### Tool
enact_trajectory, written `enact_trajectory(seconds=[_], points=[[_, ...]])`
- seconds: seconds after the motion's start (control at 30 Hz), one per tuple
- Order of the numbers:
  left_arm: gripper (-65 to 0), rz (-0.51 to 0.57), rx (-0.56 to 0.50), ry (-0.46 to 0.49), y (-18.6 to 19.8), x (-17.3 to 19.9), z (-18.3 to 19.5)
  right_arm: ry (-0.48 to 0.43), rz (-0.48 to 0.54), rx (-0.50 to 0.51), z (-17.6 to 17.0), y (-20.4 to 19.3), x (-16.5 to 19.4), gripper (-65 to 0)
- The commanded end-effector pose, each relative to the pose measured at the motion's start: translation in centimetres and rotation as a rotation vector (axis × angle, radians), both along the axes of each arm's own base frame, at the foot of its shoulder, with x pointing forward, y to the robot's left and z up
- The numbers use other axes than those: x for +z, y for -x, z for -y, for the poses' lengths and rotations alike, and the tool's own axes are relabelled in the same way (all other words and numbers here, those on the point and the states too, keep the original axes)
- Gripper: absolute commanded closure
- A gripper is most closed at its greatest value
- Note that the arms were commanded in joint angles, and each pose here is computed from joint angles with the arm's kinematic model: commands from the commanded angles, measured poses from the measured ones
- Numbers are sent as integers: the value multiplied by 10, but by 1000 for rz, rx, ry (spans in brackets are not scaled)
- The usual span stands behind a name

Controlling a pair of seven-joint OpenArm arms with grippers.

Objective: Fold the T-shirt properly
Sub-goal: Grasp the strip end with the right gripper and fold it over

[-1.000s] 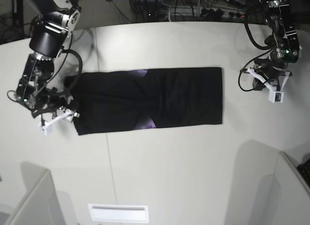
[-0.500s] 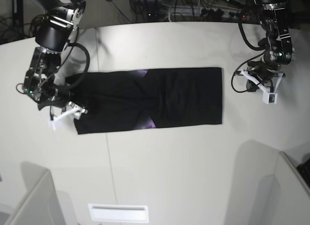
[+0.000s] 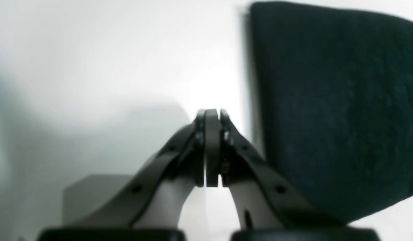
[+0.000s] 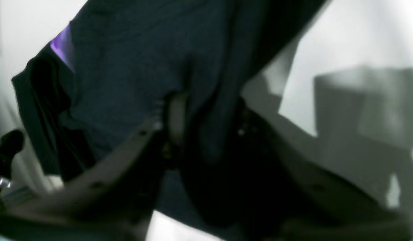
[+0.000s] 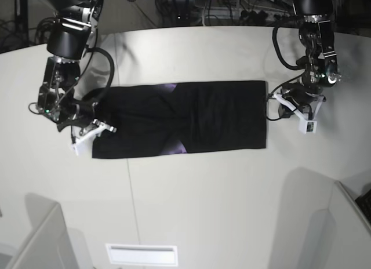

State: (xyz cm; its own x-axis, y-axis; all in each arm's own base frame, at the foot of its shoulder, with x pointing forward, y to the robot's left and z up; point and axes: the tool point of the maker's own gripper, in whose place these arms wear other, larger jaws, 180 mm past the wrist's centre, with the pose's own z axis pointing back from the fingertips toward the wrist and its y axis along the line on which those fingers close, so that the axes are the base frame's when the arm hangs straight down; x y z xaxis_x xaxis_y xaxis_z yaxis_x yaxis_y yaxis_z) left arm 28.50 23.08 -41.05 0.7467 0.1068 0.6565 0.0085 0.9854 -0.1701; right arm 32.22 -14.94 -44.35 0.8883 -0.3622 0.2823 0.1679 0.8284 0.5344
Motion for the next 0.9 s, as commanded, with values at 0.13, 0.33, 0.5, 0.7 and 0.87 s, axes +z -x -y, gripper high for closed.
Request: enact_trajectory(seconds=[0.13,0.33,0.5,0.7,0.87], points=[[0,10,-43,12,-10,-2,14,35,-37,17,4,3,-2,0],[0,22,-72,17,-19,2,25,70,38,36,4,-9,20,0],[0,31,-65,12,-22,5,21,121,94,90,-21,-12,42,0],[0,23,-65,9,-19,3,20,142,191,120,-52,-13,73,0],[0,20,-66,7,-18,2,19,138,244,167,-75,-13,93,0]])
